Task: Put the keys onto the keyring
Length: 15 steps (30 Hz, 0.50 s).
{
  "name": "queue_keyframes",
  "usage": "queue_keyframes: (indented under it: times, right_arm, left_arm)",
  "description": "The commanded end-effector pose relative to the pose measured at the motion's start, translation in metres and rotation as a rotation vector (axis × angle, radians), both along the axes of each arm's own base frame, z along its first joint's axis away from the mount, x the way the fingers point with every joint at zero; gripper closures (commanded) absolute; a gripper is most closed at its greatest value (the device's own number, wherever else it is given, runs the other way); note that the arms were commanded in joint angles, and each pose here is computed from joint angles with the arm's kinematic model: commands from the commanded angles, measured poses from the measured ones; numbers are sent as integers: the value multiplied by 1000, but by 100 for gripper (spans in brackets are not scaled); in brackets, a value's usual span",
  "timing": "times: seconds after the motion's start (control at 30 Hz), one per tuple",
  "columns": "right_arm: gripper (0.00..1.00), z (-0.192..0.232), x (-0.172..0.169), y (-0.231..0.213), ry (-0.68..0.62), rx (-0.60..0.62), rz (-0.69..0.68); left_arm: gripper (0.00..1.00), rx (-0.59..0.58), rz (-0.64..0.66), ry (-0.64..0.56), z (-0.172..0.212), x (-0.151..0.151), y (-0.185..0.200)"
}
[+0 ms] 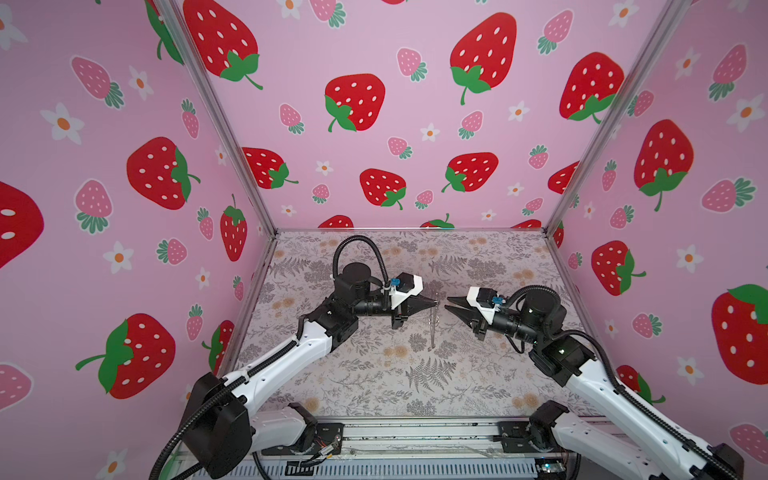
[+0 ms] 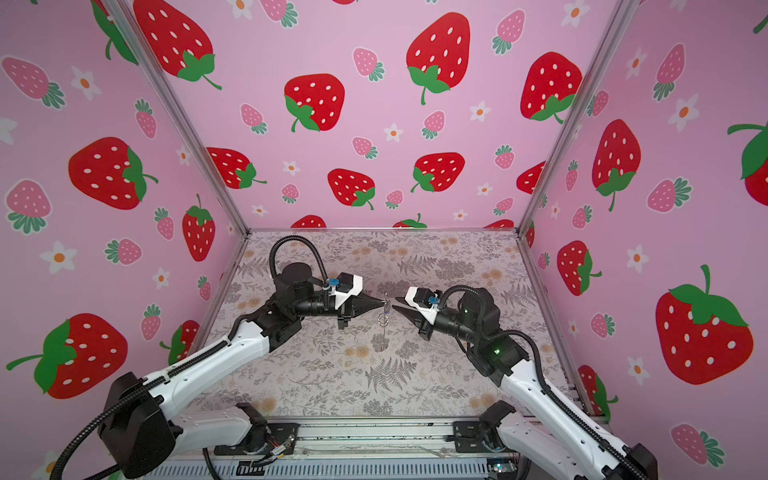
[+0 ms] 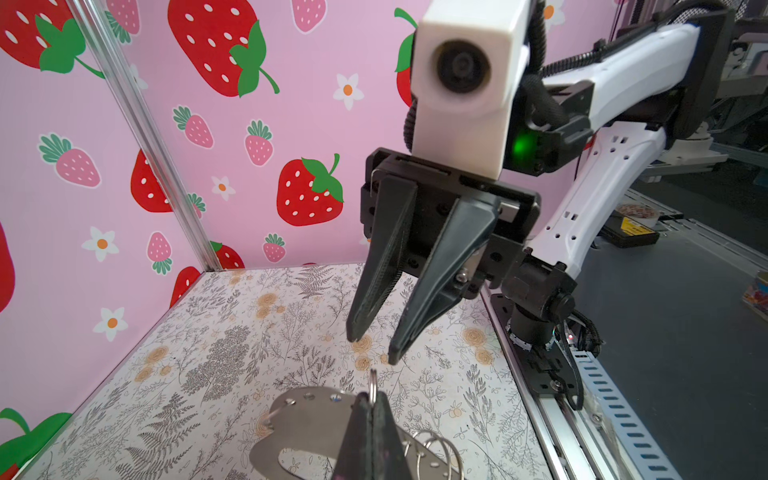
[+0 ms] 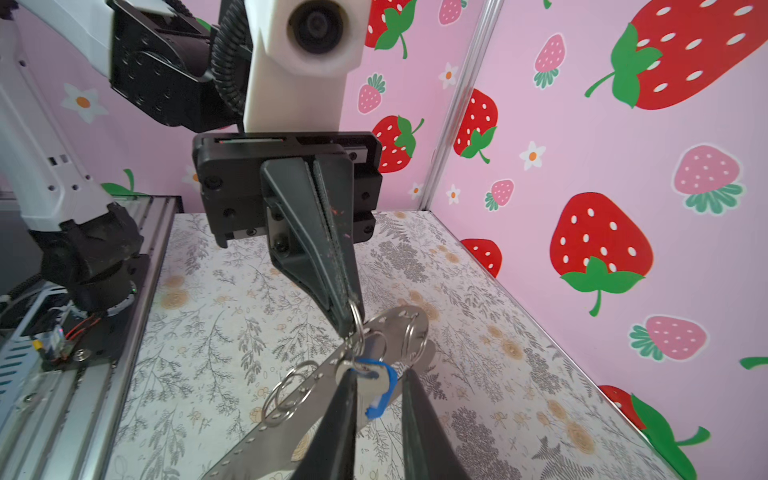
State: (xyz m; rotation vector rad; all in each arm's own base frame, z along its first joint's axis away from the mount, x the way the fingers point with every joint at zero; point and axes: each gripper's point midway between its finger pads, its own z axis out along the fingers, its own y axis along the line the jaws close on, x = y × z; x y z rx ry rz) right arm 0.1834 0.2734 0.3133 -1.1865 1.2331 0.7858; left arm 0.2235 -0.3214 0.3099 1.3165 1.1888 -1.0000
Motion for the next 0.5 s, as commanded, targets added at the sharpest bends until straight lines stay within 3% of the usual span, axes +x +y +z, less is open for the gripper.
queue_keyframes:
  times: [0.0,0.47]
  right_arm:
    - [79,22,-15,4,3,54,97]
    - [83,13,-7,8,18,37,85]
  left_arm:
    - [100,-32,-48,-66,22,-10,1]
    - [100,-34,-73,-69,23,-12,-1]
